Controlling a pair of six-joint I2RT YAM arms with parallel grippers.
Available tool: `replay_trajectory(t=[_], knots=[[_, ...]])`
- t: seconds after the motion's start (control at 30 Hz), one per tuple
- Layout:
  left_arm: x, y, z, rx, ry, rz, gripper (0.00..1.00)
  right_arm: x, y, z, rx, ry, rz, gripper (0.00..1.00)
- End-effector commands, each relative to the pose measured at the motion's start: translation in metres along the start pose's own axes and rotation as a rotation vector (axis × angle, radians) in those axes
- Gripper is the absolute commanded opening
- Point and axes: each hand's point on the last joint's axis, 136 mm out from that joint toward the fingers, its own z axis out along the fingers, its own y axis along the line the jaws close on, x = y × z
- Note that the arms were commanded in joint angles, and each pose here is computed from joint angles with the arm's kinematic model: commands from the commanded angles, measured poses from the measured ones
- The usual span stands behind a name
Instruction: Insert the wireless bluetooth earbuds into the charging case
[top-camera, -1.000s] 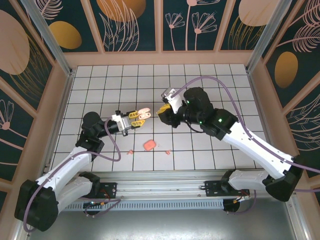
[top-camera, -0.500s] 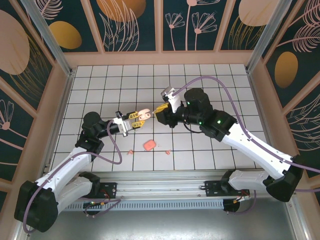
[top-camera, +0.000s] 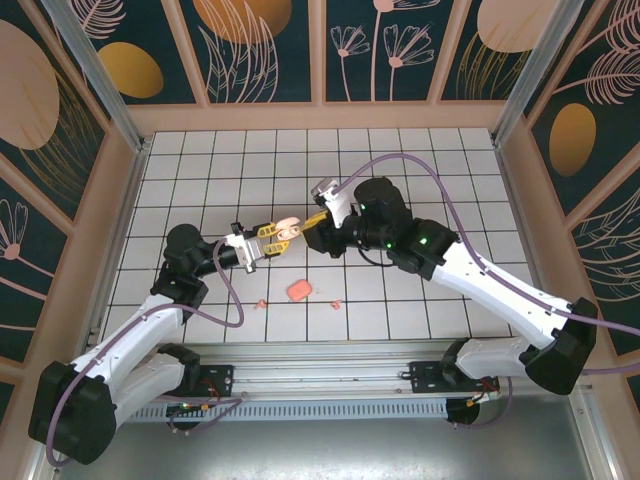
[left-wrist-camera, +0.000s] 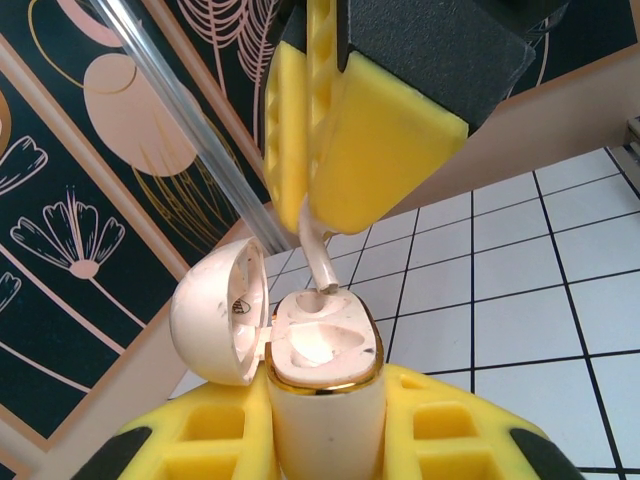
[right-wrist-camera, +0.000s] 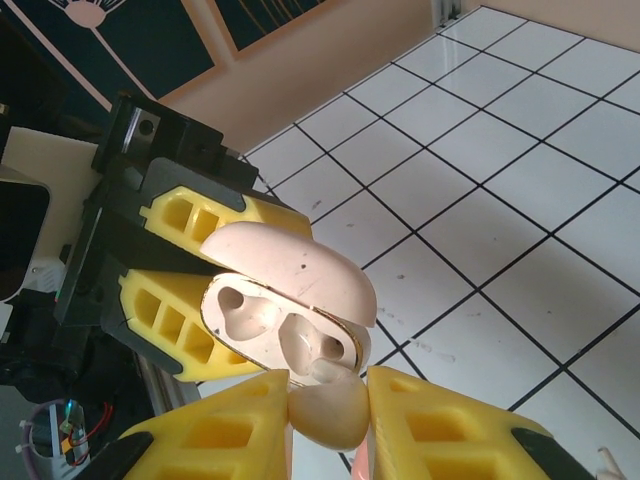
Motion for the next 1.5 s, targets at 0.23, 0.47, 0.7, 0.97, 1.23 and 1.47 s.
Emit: replay_trajectory(t=[0.23, 0.47, 0.7, 0.97, 1.23, 1.47], knots=[[-0.012, 0.003, -0.001, -0.022, -0.039, 0.022, 0.14, -0.009, -0.008, 0.010, 0.073, -0.012, 0.012, 0.24], [-0.013, 0.008, -0.002, -0.048, -0.033, 0.017, 0.14, -0.006, -0.021, 0.013, 0.202, 0.018, 0.020, 0.23], [-0.010, 0.014, -0.002, -0.083, -0.017, 0.011, 0.14, -0.006, -0.028, 0.015, 0.323, 0.042, 0.014, 0.22], [-0.002, 0.020, -0.001, -0.116, 0.011, -0.010, 0.13, -0.001, -0.020, 0.032, 0.399, 0.098, 0.003, 0.22], [0.001, 0.025, -0.001, -0.137, 0.027, -0.028, 0.13, -0.001, -0.001, 0.048, 0.337, 0.107, 0.031, 0.22], [0.002, 0.022, 0.000, -0.119, 0.025, -0.046, 0.13, -0.003, 0.006, 0.050, 0.267, 0.077, 0.079, 0.26]])
